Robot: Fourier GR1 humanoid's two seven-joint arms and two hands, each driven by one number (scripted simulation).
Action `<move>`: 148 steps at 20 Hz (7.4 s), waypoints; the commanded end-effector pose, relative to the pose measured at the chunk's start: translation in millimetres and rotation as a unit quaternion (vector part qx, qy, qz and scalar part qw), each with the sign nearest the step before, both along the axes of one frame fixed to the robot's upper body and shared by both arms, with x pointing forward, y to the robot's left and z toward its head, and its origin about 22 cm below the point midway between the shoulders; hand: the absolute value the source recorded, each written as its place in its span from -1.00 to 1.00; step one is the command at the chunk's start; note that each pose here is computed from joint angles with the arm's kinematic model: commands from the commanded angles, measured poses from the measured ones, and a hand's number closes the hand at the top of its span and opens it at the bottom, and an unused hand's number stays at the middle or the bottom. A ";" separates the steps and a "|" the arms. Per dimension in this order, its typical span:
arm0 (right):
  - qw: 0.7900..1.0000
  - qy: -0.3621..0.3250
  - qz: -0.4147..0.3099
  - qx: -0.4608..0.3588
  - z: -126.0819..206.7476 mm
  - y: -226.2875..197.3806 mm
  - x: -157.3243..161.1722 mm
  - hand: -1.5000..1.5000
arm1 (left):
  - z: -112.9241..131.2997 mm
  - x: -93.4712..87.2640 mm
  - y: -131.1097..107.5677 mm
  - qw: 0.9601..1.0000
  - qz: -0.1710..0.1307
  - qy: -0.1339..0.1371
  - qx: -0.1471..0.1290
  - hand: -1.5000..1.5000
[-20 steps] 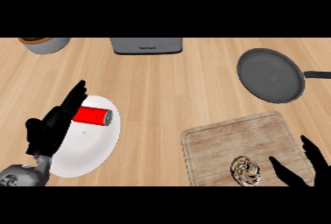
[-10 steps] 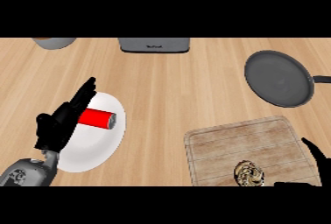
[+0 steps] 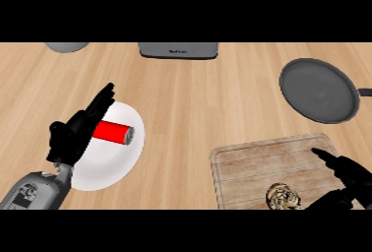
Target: Pick the cupcake from the cutting board and place it in the pan
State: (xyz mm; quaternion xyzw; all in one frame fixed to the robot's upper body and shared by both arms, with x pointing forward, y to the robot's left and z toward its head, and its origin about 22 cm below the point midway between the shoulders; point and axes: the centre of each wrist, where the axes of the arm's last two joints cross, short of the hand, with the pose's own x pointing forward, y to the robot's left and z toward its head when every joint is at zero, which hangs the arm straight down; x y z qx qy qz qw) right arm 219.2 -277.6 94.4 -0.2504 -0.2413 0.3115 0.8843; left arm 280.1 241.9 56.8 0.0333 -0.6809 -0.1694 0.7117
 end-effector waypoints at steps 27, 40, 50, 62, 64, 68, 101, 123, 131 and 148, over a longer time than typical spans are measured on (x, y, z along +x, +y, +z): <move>0.987 0.132 0.006 -0.090 -58.7 54.8 8.2 -1.00 | -7.1 -8.8 6.9 1.000 0.019 0.006 0.000 0.00; 0.984 0.151 0.073 -0.052 -72.5 64.4 11.5 1.00 | 9.1 -3.0 4.0 1.000 0.010 -0.004 0.000 0.00; 0.926 -0.153 0.334 -0.085 -25.3 90.8 -5.1 1.00 | -8.1 -4.9 5.5 1.000 0.021 0.004 -0.001 0.00; 0.786 -0.504 0.340 -0.109 41.3 83.0 -49.7 1.00 | -9.0 -2.5 21.3 0.999 0.034 0.002 0.003 0.00; 0.791 -0.514 0.319 -0.091 30.8 81.3 -55.6 1.00 | -15.3 -21.6 21.2 1.000 0.023 0.008 0.004 0.00; 0.800 -0.527 0.266 -0.107 27.1 62.1 -61.8 1.00 | 4.8 -10.0 10.8 1.000 0.020 0.007 0.000 0.00; 0.804 -0.570 0.131 -0.110 -49.5 -90.4 172.4 1.00 | -19.1 -5.1 -13.6 1.000 0.001 0.002 -0.003 0.00; 0.832 -0.550 0.010 0.068 -42.6 -121.8 176.3 -1.00 | 2.7 4.1 -14.5 1.000 -0.022 -0.016 -0.004 0.00; 0.800 -0.563 -0.043 0.205 -41.7 -168.0 149.3 -1.00 | 9.5 8.1 -6.2 1.000 -0.014 -0.017 -0.006 0.00; 0.755 -0.595 0.010 0.275 -83.8 -241.3 53.8 -1.00 | 2.1 -1.3 10.9 1.000 -0.006 -0.002 -0.003 0.00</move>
